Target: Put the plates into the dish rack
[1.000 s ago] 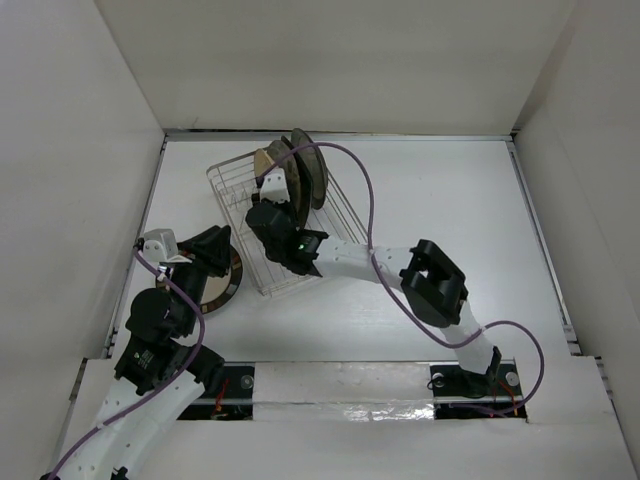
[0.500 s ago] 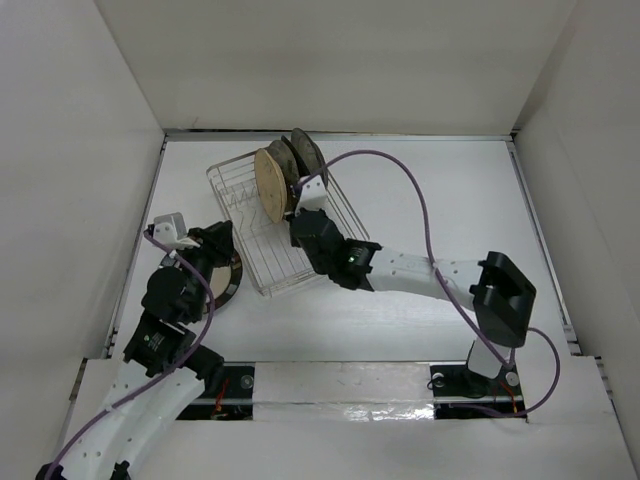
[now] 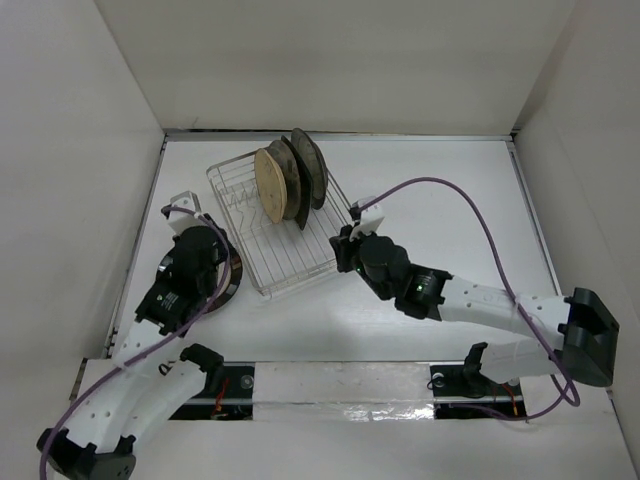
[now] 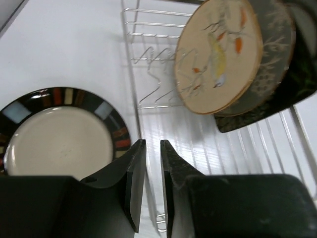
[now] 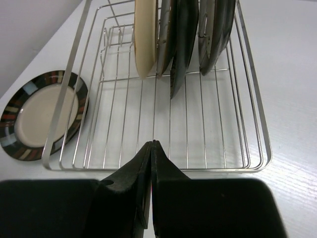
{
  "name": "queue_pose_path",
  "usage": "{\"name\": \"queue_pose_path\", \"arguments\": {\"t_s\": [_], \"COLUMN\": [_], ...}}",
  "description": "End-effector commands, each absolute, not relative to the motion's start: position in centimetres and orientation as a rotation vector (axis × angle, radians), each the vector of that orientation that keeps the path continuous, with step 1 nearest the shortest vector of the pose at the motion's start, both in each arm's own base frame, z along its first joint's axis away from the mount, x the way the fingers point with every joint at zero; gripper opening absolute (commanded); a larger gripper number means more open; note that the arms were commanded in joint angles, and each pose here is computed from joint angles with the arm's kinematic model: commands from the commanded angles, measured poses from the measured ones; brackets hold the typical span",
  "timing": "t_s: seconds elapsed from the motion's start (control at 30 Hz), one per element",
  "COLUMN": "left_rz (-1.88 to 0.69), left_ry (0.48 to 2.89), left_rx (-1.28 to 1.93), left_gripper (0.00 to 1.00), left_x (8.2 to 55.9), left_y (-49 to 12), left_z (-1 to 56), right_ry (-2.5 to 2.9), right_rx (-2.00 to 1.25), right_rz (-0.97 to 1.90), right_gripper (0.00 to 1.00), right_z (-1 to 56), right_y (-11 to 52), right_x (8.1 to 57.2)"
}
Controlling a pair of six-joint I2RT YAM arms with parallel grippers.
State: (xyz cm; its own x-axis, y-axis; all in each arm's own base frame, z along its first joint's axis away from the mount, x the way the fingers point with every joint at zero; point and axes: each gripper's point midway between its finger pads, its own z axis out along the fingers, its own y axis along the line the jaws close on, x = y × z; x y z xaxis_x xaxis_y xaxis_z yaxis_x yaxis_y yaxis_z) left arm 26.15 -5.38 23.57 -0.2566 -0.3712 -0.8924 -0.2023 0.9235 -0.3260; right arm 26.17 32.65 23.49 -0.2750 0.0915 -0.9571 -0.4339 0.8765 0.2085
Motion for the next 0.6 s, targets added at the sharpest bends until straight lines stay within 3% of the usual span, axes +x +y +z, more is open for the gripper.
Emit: {"name": "queue_pose_path", "arguments": {"t_s": [0.0,0.03,0.07,0.3,0.43,0.57], "left_rz": [-0.01,-0.022,0.04,-0.178,-0.213,-0.174], "left_ry": [1.929,1.91,1.857,1.998,2.068,2.107], "left_rx": [-0.472,-0.503,-0.649,-0.818,-0.953,-1.06], "left_gripper": [0.16,0.14,0.14,0.25,0.44,0.45], "left_x": [26.5,27.1,27.6,29.9,29.5,29.0], "left_y": [-2.2,-1.1,3.7,4.1,5.1,6.7], "left_z": [22.5,22.9,23.3,19.1,15.5,11.7], "right_ry": [1.739,1.721,1.724,1.681,1.684,1.667], "right_rx": [-0.239,-0.238,-0.248,-0.23,-0.218,-0.215], "right_rz": [0.634,0.666,0.672,0.711,0.737,0.775], "right_gripper": [0.07,0.07,0.08,0.1,0.11,0.11], "right_z": [25.2,26.0,25.8,27.4,27.5,28.1], "right_y": [32.8,32.5,32.3,29.6,28.8,28.5], "right_x": [25.5,25.1,24.8,23.7,23.9,23.6]}}
